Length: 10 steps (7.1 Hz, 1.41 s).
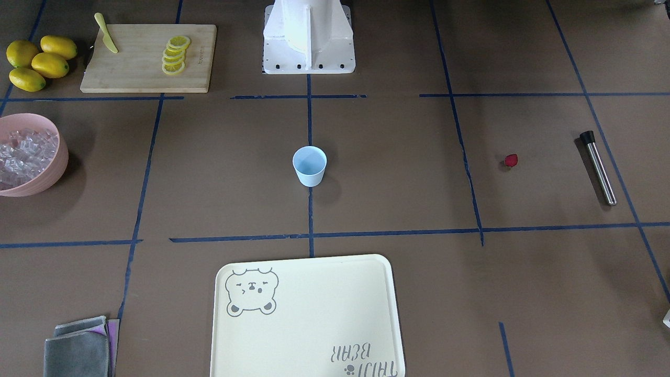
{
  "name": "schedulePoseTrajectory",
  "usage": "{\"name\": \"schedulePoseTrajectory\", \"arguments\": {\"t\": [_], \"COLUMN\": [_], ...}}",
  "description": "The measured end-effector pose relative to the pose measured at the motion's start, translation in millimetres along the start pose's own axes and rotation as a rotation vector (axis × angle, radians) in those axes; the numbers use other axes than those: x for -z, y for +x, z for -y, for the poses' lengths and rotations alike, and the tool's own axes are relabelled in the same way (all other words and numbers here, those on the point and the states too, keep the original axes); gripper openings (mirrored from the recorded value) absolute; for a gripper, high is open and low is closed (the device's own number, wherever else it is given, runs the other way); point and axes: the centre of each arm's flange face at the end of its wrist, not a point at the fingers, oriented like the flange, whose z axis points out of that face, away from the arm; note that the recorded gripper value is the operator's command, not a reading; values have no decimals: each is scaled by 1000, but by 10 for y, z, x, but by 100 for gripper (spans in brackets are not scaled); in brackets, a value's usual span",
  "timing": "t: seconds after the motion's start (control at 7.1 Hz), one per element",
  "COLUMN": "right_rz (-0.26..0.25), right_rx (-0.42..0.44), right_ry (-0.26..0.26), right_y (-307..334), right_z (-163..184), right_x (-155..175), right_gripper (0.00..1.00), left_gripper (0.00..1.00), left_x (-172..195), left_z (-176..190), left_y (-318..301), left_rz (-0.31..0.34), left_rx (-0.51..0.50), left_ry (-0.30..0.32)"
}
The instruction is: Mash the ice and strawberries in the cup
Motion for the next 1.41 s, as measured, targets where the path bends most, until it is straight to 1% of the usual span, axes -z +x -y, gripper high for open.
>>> {"name": "schedulePoseTrajectory", "arguments": {"t": [0.14, 0.28, 0.42, 0.56, 0.7, 0.85, 0.99, 1.13, 1.27, 1.41], "right_rz": [9, 16, 10, -21, -51, -67, -80, -92, -103, -113], "right_rx": [-88, -201, -306, -392, -448, -489, -527, -563, -579, -583], "right_ry": [-13, -19, -13, 3, 26, 41, 44, 40, 31, 21], "right_y": [-275, -557, -836, -1107, -1290, -1358, -1354, -1332, -1317, -1310], "right_z": [21, 32, 25, -5, -46, -77, -90, -99, -108, -118], "right_x": [-86, -214, -390, -626, -812, -915, -990, -1072, -1144, -1219], "right_gripper": [98, 98, 98, 98, 98, 98, 97, 96, 94, 89], "left_gripper": [100, 100, 100, 100, 100, 100, 100, 100, 100, 100], "left_x": [-1, -1, -1, -2, -4, -8, -10, -10, -8, -6], "left_z": [-1, -2, -2, -2, -2, -2, -2, -2, -1, -1], "left_y": [0, 0, 0, -1, 0, -1, -2, 0, 2, 4], "left_rz": [-1, -1, -1, -1, -1, -1, -1, -1, -1, -1], "left_rx": [1, 1, 2, 2, 2, 2, 2, 2, 1, 0], "left_ry": [0, -1, -1, -1, -2, -3, -3, -3, -3, -2]}}
